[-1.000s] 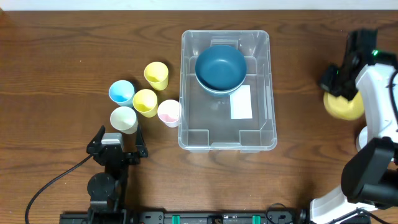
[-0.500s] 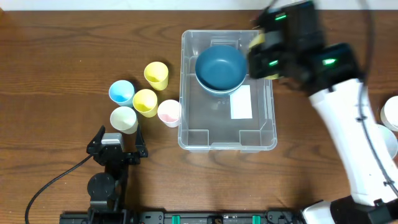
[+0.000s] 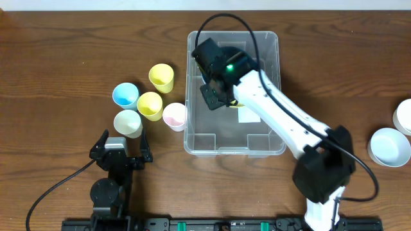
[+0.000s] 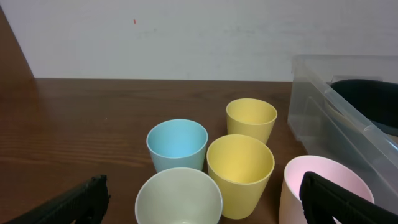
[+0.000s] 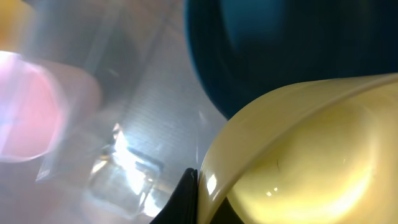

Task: Pack container
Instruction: 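Carry the yellow bowl left and lower it into the container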

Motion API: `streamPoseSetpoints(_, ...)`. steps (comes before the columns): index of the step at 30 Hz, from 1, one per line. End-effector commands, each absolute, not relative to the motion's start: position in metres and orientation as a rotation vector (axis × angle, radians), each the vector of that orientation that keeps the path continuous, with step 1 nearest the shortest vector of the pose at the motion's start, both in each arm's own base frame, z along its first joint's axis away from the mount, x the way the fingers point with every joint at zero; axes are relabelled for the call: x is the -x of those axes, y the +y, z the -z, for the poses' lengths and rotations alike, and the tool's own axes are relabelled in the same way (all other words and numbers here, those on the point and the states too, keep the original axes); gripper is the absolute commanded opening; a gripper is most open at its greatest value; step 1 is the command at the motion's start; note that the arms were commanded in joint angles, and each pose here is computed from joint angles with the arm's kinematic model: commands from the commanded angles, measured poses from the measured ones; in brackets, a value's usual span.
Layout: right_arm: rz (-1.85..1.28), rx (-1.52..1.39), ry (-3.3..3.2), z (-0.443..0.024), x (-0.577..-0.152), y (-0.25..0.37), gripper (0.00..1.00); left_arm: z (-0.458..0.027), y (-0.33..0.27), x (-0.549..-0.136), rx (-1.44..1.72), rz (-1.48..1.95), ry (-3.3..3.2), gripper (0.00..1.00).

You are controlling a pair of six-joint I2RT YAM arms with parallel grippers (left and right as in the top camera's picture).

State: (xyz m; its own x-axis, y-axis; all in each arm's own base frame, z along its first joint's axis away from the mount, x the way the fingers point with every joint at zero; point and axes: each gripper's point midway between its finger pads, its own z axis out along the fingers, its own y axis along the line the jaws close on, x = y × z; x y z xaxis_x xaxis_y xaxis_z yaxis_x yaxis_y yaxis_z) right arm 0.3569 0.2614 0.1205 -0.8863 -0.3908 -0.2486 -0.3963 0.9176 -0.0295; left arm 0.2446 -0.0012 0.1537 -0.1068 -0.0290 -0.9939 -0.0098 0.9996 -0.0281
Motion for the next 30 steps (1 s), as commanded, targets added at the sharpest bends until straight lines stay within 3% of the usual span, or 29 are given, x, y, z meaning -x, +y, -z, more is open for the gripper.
streamPoseSetpoints(1, 0.013, 0.521, 2.857, -0.113, -0.358, 0.257, 0.01, -0.135, 0.000, -0.244, 0.020, 0.000, 1.731, 0.98)
streamPoseSetpoints(13, 0.008, 0.437, 3.035, -0.107, -0.322, 0.245, 0.01, -0.135, 0.000, -0.244, 0.020, 0.000, 1.731, 0.98)
streamPoseSetpoints(30, -0.054, 0.442, 3.059, -0.070, -0.316, 0.250, 0.04, -0.135, 0.000, -0.244, 0.020, 0.000, 1.731, 0.98)
